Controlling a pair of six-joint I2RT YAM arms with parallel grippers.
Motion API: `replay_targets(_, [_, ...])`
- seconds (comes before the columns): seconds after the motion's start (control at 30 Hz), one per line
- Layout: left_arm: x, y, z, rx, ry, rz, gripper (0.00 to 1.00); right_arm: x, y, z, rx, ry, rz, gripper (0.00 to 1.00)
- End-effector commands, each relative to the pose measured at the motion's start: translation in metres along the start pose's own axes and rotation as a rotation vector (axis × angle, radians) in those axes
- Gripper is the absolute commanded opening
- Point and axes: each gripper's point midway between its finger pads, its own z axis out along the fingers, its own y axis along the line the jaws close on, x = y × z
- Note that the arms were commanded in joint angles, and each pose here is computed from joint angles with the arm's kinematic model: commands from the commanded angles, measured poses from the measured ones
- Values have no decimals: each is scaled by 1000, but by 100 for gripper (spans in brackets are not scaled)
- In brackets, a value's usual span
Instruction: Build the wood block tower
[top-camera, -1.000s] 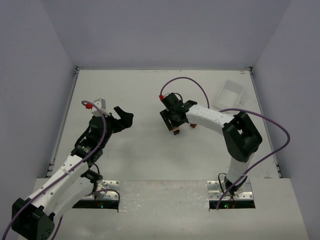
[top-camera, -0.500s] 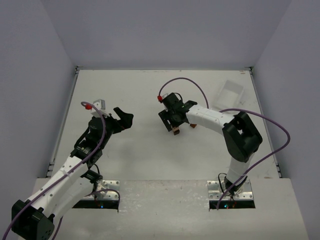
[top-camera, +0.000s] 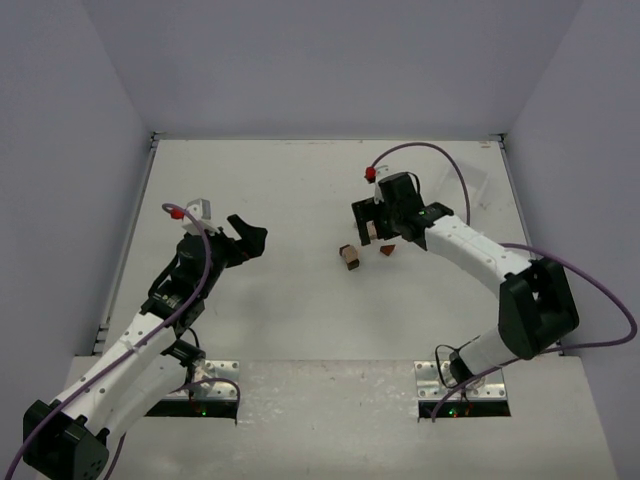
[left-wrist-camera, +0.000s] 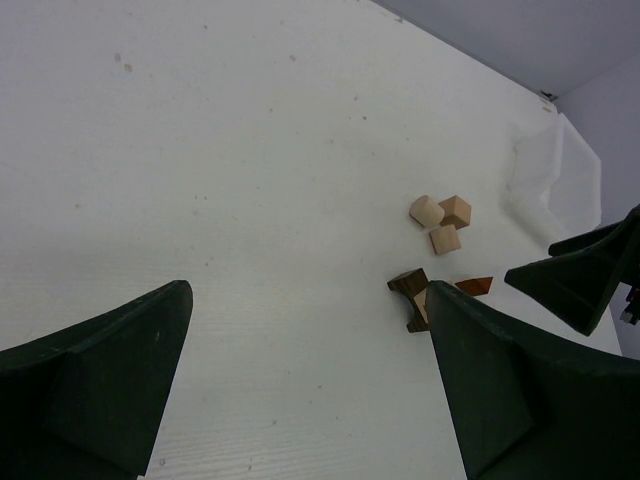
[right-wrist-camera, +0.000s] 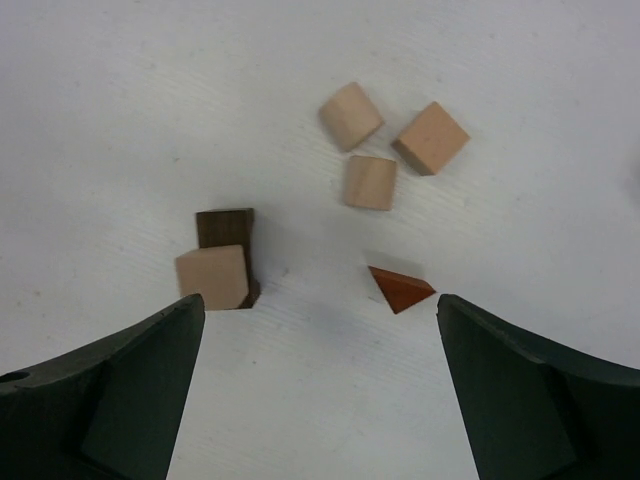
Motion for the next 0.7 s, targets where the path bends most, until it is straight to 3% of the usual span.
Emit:
replay_targets(0.0, [-12, -4, 0, 16, -42, 3, 100, 0, -24, 10, 42, -28, 101, 99])
replay_targets(0.23, [-10, -2, 3, -2, -36, 4, 100, 13, -30, 51, 84, 67, 114, 98])
replay_targets(0.4, [-9, 0, 5, -12, -31, 6, 100, 17, -31, 78, 94, 89, 120, 88])
replay_targets(0.67, [-7, 1, 8, -17, -25, 11, 100, 27, -35, 102, 118, 95, 108, 81])
